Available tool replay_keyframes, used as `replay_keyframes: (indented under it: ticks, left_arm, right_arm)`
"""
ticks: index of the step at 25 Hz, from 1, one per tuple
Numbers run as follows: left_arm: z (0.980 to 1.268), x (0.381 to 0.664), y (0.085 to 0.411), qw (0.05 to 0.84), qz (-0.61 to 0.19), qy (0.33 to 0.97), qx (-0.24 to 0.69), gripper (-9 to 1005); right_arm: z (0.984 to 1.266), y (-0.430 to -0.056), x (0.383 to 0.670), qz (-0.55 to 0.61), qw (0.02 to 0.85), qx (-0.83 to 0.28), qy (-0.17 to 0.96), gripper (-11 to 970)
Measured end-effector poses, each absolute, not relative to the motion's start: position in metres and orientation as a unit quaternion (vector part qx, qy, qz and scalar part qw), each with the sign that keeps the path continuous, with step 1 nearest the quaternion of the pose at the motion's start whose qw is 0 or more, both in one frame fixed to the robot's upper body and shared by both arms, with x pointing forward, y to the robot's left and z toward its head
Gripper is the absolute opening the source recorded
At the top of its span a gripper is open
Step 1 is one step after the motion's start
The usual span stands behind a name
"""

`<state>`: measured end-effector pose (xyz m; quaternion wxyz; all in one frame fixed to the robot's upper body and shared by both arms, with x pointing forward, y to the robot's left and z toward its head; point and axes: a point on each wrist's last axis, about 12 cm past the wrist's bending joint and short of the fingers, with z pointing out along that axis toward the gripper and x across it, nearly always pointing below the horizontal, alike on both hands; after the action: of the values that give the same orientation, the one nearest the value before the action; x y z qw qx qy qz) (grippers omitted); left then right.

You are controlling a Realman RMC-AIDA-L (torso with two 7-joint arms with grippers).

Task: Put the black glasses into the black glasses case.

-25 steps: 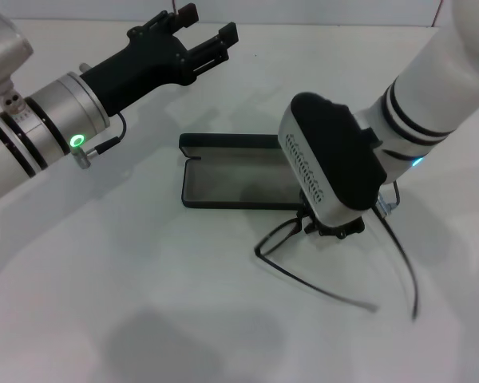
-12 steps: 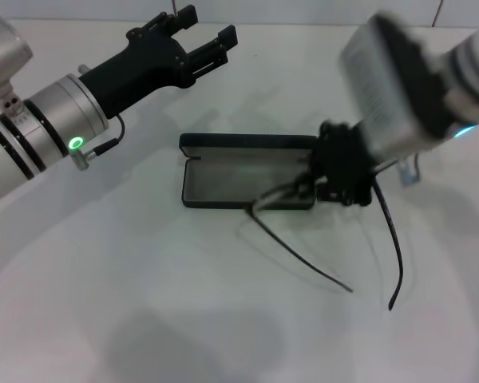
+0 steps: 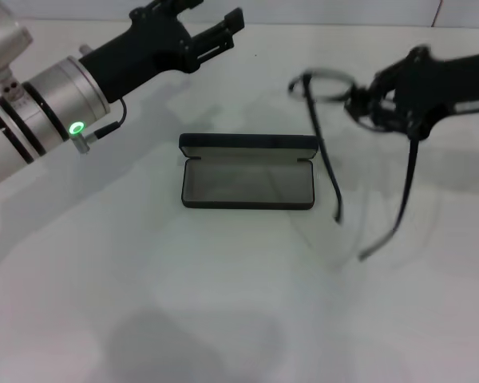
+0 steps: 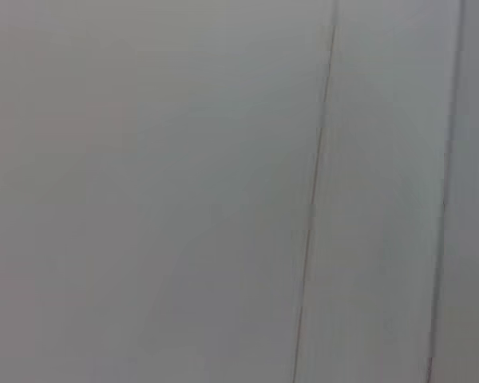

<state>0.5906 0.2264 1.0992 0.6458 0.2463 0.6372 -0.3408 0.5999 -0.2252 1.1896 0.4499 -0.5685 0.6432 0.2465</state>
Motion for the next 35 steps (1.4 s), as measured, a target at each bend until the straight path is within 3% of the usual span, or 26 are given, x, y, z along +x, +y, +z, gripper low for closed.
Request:
replay_keyframes:
  ticks: [5, 12, 22, 35]
  left_arm:
    - [1.113, 0.593, 0.213, 0.65, -0.364, 0.605, 0.279, 799]
    - [1.13, 0.592, 0.19, 0.646, -0.405, 0.554, 0.334, 798]
    - [1.14, 0.602, 0.155, 0.631, -0.398, 0.533, 0.399, 798]
    - [1.14, 0.6, 0.15, 0.64, -0.381, 0.517, 0.421, 798]
  right_arm:
    - [1.177, -0.256, 0.619, 0.307, 0.522, -0.409, 0.682, 116]
    - [1.171, -0.265, 0.642, 0.381, 0.475, -0.324, 0.723, 116]
    - [1.18, -0.25, 0.638, 0.444, 0.364, -0.33, 0.749, 117]
    - [1.187, -0.248, 0.622, 0.504, 0.303, -0.334, 0.736, 117]
